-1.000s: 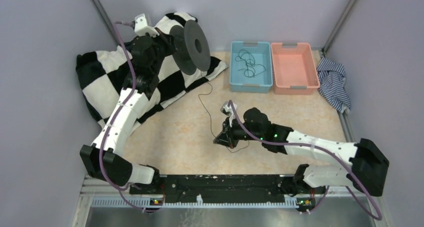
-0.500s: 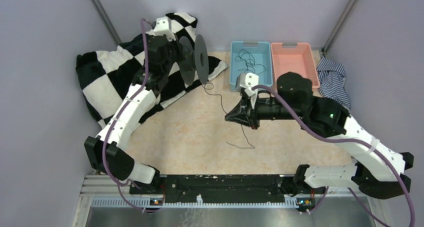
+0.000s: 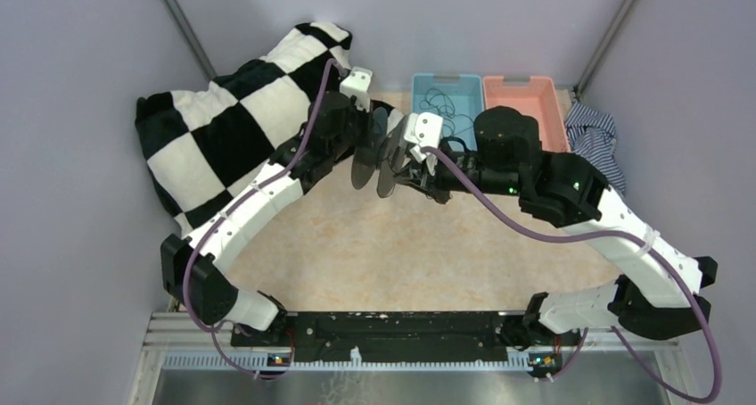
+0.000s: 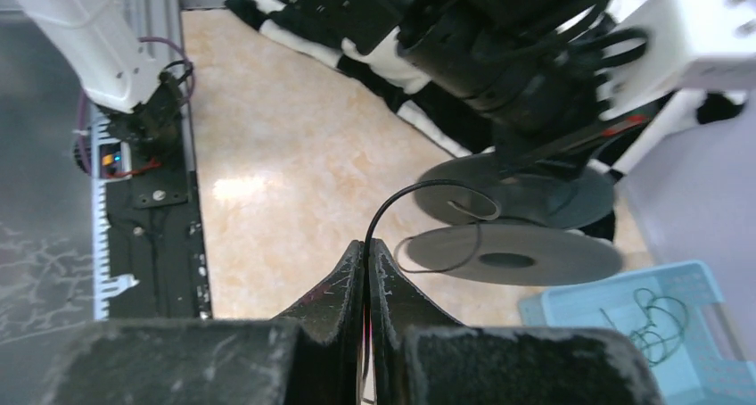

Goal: Wrap the cables

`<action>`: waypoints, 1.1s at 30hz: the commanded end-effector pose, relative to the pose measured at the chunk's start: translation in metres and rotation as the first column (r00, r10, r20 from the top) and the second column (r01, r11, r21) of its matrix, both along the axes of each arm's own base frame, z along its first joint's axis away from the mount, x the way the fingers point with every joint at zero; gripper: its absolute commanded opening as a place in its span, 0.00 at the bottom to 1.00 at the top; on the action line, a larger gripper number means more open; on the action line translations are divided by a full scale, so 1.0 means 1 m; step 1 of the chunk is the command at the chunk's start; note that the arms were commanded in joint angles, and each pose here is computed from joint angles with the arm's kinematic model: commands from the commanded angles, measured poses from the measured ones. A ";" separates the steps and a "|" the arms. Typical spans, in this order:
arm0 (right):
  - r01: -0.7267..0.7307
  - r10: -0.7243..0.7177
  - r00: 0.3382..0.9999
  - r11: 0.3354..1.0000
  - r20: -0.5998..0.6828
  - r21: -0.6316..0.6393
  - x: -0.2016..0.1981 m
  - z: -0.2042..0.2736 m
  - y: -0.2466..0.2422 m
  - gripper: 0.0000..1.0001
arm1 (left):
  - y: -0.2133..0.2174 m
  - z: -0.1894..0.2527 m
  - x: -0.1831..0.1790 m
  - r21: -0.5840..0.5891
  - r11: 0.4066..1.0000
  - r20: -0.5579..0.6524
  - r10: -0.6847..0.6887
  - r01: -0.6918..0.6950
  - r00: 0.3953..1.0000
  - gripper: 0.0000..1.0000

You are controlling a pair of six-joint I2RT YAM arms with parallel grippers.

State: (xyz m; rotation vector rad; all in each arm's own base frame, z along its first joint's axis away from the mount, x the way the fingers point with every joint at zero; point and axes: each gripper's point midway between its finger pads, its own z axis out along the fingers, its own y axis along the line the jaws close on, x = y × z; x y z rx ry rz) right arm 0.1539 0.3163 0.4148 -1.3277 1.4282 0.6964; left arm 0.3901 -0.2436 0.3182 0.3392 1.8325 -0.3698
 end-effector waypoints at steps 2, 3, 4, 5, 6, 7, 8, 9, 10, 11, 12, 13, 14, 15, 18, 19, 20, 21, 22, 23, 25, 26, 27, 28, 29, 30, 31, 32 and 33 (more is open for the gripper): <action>0.118 -0.134 0.983 0.984 0.126 0.131 0.031 0.053 -0.027 0.00 | -0.022 -0.008 -0.024 0.018 0.976 0.026 -0.217 0.216 0.976 0.00; 0.136 -0.152 0.982 0.982 0.113 0.135 0.039 0.051 -0.031 0.00 | -0.024 -0.013 -0.030 0.022 0.967 0.014 -0.255 0.255 0.967 0.00; 0.161 -0.176 0.979 0.977 0.100 0.138 0.049 0.049 -0.036 0.00 | -0.027 -0.018 -0.037 0.028 0.955 0.002 -0.294 0.294 0.956 0.00; 0.189 -0.203 0.975 0.972 0.089 0.142 0.060 0.046 -0.042 0.00 | -0.030 -0.023 -0.045 0.028 0.944 -0.011 -0.329 0.329 0.944 0.00; 0.204 -0.217 0.973 0.969 0.081 0.142 0.067 0.042 -0.046 0.00 | -0.034 -0.028 -0.053 0.031 0.926 -0.025 -0.374 0.375 0.927 0.00; 0.227 -0.238 0.969 0.964 0.071 0.142 0.076 0.036 -0.050 0.00 | -0.038 -0.033 -0.062 0.035 0.901 -0.039 -0.431 0.432 0.901 0.00; 0.253 -0.263 0.963 0.957 0.058 0.141 0.085 0.030 -0.054 0.00 | -0.041 -0.040 -0.071 0.037 0.878 -0.065 -0.475 0.478 0.878 0.00; 0.281 -0.290 0.956 0.949 0.044 0.141 0.095 0.024 -0.060 0.00 | -0.042 -0.048 -0.079 0.035 0.862 -0.099 -0.501 0.506 0.860 0.00; 0.315 -0.321 0.947 0.938 0.025 0.142 0.105 0.018 -0.068 0.00 | -0.042 -0.053 -0.085 0.032 0.848 -0.120 -0.522 0.529 0.845 0.00; 0.346 -0.351 0.936 0.926 0.007 0.152 0.114 0.015 -0.075 0.00 | -0.041 -0.058 -0.090 0.031 0.839 -0.135 -0.535 0.543 0.834 0.00; 0.380 -0.382 0.924 0.912 -0.018 0.152 0.123 0.008 -0.085 0.00 | -0.039 -0.061 -0.094 0.031 0.837 -0.141 -0.538 0.547 0.831 0.00; 0.423 -0.421 0.906 0.893 -0.047 0.152 0.132 0.002 -0.095 0.00 | -0.038 -0.062 -0.098 0.032 0.832 -0.139 -0.545 0.554 0.827 0.00; 0.463 -0.457 0.886 0.875 -0.075 0.140 0.140 -0.006 -0.103 0.00 | -0.036 -0.063 -0.103 0.035 0.826 -0.138 -0.553 0.562 0.822 0.00; 0.491 -0.482 0.871 0.864 -0.099 0.114 0.145 -0.017 -0.110 0.00 | -0.034 -0.062 -0.107 0.034 0.821 -0.139 -0.560 0.569 0.817 0.00; 0.517 -0.506 0.848 0.855 -0.156 0.039 0.150 -0.052 -0.116 0.00 | -0.033 -0.053 -0.123 0.029 0.782 -0.136 -0.615 0.623 0.777 0.00; 0.516 -0.505 0.845 0.857 -0.175 0.020 0.150 -0.064 -0.116 0.00 | -0.035 -0.048 -0.130 0.018 0.761 -0.129 -0.641 0.648 0.756 0.00; 0.517 -0.507 0.840 0.856 -0.196 0.001 0.148 -0.076 -0.116 0.00 | -0.036 -0.043 -0.136 0.004 0.747 -0.124 -0.660 0.665 0.741 0.00; 0.519 -0.510 0.833 0.855 -0.214 -0.016 0.146 -0.086 -0.116 0.00 | -0.037 -0.037 -0.142 -0.018 0.734 -0.126 -0.675 0.678 0.727 0.00; 0.529 -0.522 0.821 0.848 -0.232 -0.036 0.145 -0.098 -0.119 0.00 | -0.038 -0.030 -0.148 -0.034 0.721 -0.124 -0.691 0.693 0.713 0.00; 0.540 -0.536 0.806 0.839 -0.252 -0.060 0.142 -0.113 -0.122 0.00 | -0.037 -0.024 -0.153 -0.049 0.714 -0.123 -0.699 0.699 0.705 0.00; 0.560 -0.553 0.785 0.826 -0.278 -0.065 0.136 -0.128 -0.126 0.00 | -0.033 -0.010 -0.156 -0.068 0.733 -0.111 -0.680 0.677 0.725 0.00; 0.569 -0.559 0.776 0.820 -0.291 -0.059 0.133 -0.135 -0.127 0.00 | -0.028 -0.001 -0.154 -0.075 0.745 -0.091 -0.667 0.662 0.740 0.00; 0.576 -0.563 0.768 0.815 -0.305 -0.054 0.130 -0.140 -0.128 0.00 | -0.023 0.007 -0.153 -0.084 0.755 -0.072 -0.656 0.650 0.752 0.00; 0.584 -0.568 0.757 0.810 -0.322 -0.054 0.128 -0.148 -0.129 0.00 | -0.018 0.016 -0.151 -0.096 0.760 -0.051 -0.649 0.643 0.759 0.00; 0.590 -0.571 0.746 0.806 -0.341 -0.059 0.126 -0.157 -0.129 0.00 | -0.012 0.026 -0.147 -0.102 0.767 -0.031 -0.639 0.634 0.768 0.00; 0.593 -0.575 0.736 0.802 -0.357 -0.069 0.124 -0.166 -0.129 0.00 | -0.006 0.036 -0.145 -0.121 0.767 -0.013 -0.636 0.630 0.772 0.00; 0.597 -0.578 0.724 0.799 -0.376 -0.077 0.123 -0.175 -0.129 0.00 | -0.001 0.047 -0.142 -0.148 0.768 0.005 -0.629 0.623 0.777 0.00; 0.602 -0.580 0.709 0.794 -0.401 -0.085 0.121 -0.183 -0.129 0.00 | 0.006 0.058 -0.138 -0.167 0.768 0.026 -0.623 0.618 0.782 0.00; 0.602 -0.578 0.701 0.793 -0.418 -0.087 0.119 -0.190 -0.128 0.00 | 0.012 0.069 -0.134 -0.184 0.774 0.049 -0.608 0.606 0.792 0.00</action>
